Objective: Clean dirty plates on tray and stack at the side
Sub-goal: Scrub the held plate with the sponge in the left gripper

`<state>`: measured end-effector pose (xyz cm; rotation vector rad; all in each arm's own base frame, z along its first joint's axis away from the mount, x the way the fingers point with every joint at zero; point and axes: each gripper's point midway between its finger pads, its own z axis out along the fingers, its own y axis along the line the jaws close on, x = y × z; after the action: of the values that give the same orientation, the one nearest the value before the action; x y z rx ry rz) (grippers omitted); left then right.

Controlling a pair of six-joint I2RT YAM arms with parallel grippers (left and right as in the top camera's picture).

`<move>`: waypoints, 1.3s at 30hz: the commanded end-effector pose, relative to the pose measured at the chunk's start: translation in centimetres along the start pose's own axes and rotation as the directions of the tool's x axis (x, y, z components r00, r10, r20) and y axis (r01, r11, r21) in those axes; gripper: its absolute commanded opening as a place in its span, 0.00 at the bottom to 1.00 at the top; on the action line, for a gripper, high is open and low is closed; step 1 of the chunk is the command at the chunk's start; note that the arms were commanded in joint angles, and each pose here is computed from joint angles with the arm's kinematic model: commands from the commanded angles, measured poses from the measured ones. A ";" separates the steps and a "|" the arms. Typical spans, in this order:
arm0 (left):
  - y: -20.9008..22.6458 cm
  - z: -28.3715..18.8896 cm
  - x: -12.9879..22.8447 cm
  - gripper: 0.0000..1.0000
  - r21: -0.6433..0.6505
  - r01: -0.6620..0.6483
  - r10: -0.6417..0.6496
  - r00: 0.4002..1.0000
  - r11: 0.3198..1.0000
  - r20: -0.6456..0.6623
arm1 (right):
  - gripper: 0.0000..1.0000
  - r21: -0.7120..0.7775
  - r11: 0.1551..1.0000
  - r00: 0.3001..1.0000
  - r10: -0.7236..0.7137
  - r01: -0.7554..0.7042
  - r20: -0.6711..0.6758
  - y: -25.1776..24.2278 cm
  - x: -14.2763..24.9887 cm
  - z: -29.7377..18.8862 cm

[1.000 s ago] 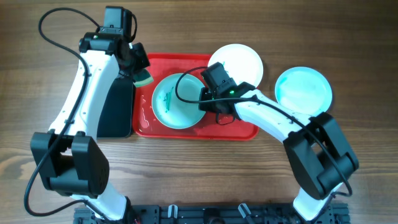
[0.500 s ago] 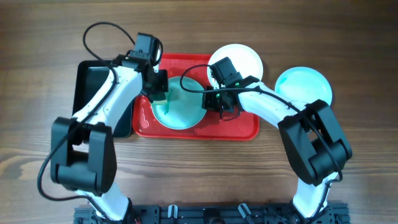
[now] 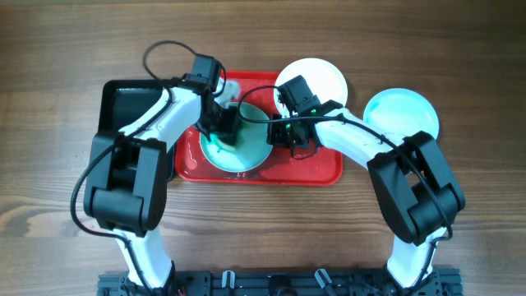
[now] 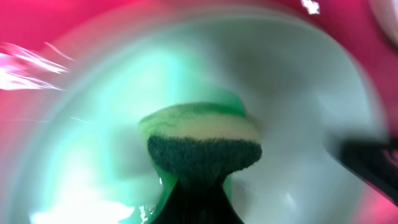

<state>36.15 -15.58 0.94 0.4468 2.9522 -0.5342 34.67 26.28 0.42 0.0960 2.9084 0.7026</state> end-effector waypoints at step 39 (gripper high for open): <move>2.2 2.0 2.3 0.04 -0.130 -0.150 0.136 0.984 0.980 -0.112 | 0.04 -0.038 0.999 0.999 -0.026 0.025 -0.026 0.7 0.1 0.5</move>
<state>32.71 -16.46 0.46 0.7675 2.9673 -0.6318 34.76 26.59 0.46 0.0657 2.9091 0.7422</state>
